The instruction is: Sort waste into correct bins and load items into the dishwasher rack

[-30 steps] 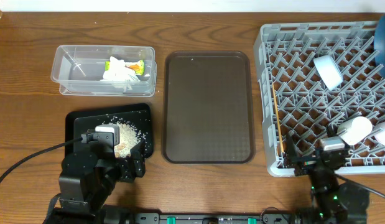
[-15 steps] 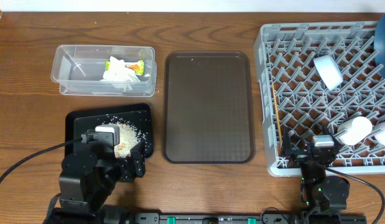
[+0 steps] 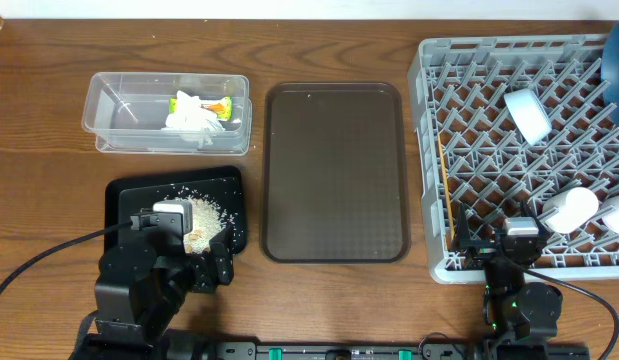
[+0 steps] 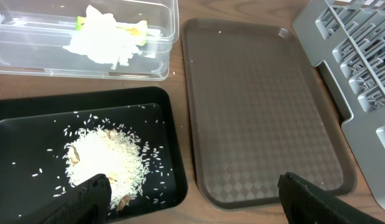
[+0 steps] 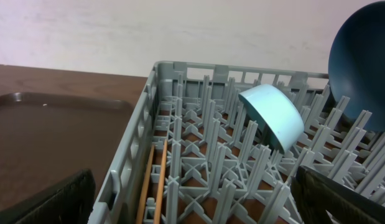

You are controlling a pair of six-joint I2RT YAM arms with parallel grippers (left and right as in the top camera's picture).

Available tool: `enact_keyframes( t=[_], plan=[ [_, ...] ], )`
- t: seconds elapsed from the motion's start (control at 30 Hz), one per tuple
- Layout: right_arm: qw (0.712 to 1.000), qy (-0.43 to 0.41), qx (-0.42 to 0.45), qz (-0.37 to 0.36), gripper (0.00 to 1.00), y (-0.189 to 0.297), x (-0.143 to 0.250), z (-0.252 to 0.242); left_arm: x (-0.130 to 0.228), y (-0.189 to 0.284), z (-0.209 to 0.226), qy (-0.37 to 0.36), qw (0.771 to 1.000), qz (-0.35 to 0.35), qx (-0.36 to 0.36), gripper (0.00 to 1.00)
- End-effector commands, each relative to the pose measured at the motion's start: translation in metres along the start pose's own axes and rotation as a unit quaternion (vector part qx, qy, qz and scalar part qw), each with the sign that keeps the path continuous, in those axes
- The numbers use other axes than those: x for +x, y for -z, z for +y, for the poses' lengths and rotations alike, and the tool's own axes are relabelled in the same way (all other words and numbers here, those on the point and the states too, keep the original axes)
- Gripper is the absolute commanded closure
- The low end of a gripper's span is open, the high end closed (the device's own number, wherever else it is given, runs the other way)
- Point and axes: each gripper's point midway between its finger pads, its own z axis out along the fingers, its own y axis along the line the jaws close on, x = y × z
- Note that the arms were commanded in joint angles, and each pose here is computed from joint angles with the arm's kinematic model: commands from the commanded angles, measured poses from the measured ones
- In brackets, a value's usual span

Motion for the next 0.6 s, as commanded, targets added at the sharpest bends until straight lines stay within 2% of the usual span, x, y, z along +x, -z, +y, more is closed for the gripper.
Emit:
enact_keyframes(
  t=[0.0, 0.57],
  plan=[
    [1.0, 0.005, 0.002, -0.001, 0.01, 0.0, 0.001, 0.0003, 0.0003, -0.0004, 0.0031, -0.006, 1.0, -0.001, -0.008, 0.11],
    [1.0, 0.005, 0.001, -0.001, 0.01, 0.0, 0.001, 0.0004, 0.0037, 0.0001, 0.0045, -0.021, 1.0, 0.005, -0.011, 0.11]
  ],
)
